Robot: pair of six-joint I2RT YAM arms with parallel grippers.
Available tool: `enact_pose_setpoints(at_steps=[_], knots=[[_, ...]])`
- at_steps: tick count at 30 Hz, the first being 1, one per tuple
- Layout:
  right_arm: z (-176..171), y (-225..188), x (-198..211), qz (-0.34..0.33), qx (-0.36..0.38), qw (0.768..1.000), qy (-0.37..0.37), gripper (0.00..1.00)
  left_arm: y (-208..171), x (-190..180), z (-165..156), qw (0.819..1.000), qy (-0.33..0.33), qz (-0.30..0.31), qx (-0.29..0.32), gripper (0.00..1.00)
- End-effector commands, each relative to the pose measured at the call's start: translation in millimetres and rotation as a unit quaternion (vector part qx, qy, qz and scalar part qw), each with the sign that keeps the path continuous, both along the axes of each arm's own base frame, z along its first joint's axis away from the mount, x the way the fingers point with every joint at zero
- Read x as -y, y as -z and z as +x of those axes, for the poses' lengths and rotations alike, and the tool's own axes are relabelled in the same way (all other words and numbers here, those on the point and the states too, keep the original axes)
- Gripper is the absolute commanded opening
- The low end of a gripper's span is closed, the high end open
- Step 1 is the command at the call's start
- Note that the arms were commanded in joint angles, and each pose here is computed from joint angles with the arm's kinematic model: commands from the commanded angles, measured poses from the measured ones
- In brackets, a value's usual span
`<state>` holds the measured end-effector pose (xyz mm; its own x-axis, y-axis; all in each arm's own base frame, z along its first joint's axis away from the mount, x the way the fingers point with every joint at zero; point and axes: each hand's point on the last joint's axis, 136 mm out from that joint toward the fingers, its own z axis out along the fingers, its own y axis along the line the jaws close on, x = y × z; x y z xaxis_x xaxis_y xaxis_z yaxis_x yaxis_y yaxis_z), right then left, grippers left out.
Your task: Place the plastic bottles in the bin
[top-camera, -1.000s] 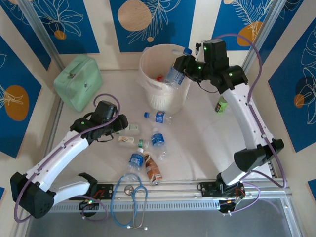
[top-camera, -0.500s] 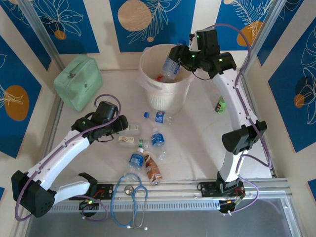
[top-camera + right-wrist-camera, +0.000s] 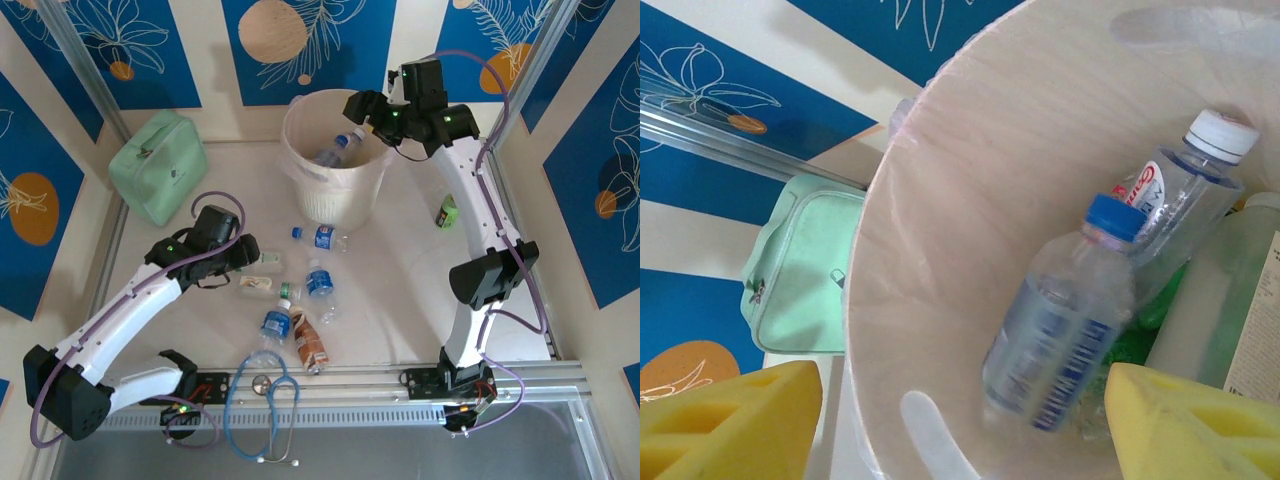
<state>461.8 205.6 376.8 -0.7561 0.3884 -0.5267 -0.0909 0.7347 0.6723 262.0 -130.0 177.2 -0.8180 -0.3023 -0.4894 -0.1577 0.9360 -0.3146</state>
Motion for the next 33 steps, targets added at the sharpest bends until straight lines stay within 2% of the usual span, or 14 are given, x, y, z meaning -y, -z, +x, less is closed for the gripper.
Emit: enact_pose_setpoints(at_steps=[1, 9, 15, 21, 26, 33], knots=[[-12, -14, 3, 0.001, 0.015, 1.0, -0.008, 0.75, 1, -4, -4, 1.0, 0.008, 0.023, -0.003, 0.71], [-52, -25, 6, -0.02, 0.039, 0.999, -0.019, 0.75, -2, 6, -9, 0.999, 0.043, 0.032, 0.001, 0.72], [-116, -11, 12, -0.051, 0.049, 0.997, -0.034, 0.75, 0, 30, -32, 0.992, 0.115, 0.06, -0.007, 0.75], [-176, 29, 33, -0.06, 0.016, 0.998, -0.031, 0.76, 18, 52, -72, 0.973, 0.201, 0.095, -0.059, 0.82], [-217, 76, 33, -0.077, -0.036, 0.995, -0.057, 0.77, 44, 59, -111, 0.95, 0.257, 0.129, -0.125, 0.84], [-234, 103, 40, -0.085, -0.066, 0.993, -0.052, 0.77, 79, 57, -141, 0.931, 0.284, 0.132, -0.188, 0.86]])
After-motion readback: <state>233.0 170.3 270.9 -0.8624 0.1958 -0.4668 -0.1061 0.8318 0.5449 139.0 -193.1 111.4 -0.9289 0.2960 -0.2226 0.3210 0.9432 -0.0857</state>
